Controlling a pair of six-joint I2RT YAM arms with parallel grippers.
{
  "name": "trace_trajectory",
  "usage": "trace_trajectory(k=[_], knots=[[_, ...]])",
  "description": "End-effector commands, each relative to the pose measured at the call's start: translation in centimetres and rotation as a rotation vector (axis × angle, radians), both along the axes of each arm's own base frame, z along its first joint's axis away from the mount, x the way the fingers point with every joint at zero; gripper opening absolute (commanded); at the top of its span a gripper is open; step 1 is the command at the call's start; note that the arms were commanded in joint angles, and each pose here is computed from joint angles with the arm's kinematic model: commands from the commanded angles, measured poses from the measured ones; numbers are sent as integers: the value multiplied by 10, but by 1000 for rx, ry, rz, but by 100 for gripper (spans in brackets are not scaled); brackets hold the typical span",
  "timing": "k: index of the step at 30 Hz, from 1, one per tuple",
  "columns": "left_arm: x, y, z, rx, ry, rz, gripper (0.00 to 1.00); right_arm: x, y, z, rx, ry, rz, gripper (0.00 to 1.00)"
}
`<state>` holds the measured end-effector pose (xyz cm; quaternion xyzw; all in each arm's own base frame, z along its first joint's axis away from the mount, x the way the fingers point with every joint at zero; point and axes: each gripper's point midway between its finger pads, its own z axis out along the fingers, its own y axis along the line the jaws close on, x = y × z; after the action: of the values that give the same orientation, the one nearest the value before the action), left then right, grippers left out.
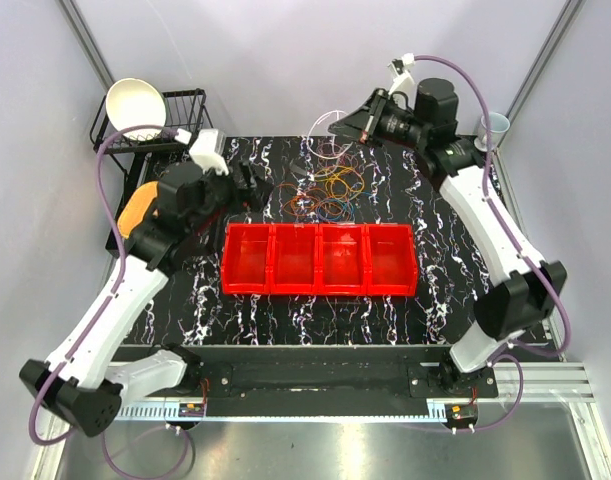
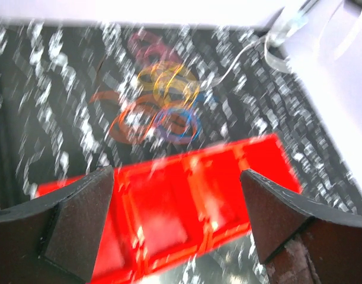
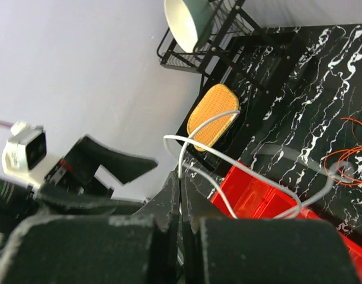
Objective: Untangle the cables
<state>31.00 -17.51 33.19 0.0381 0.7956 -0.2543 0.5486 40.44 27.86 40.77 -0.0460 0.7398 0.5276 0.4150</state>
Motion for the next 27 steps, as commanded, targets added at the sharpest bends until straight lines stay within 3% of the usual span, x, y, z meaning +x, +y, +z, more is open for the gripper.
trace_trajectory(k=[1, 12, 18, 27], knots=[[22, -32, 66, -86, -193, -100, 90, -30, -5, 19, -4, -51, 23, 0], [7, -105, 98, -182, -267, -341, 89, -60, -4, 23, 47, -13, 83, 0], [-3, -109, 97, -173, -288, -331, 89, -67, -5, 28, 53, -22, 91, 0], [15, -105, 82, -101, -283, -241, 88, -73, -6, 34, 62, -34, 100, 0]])
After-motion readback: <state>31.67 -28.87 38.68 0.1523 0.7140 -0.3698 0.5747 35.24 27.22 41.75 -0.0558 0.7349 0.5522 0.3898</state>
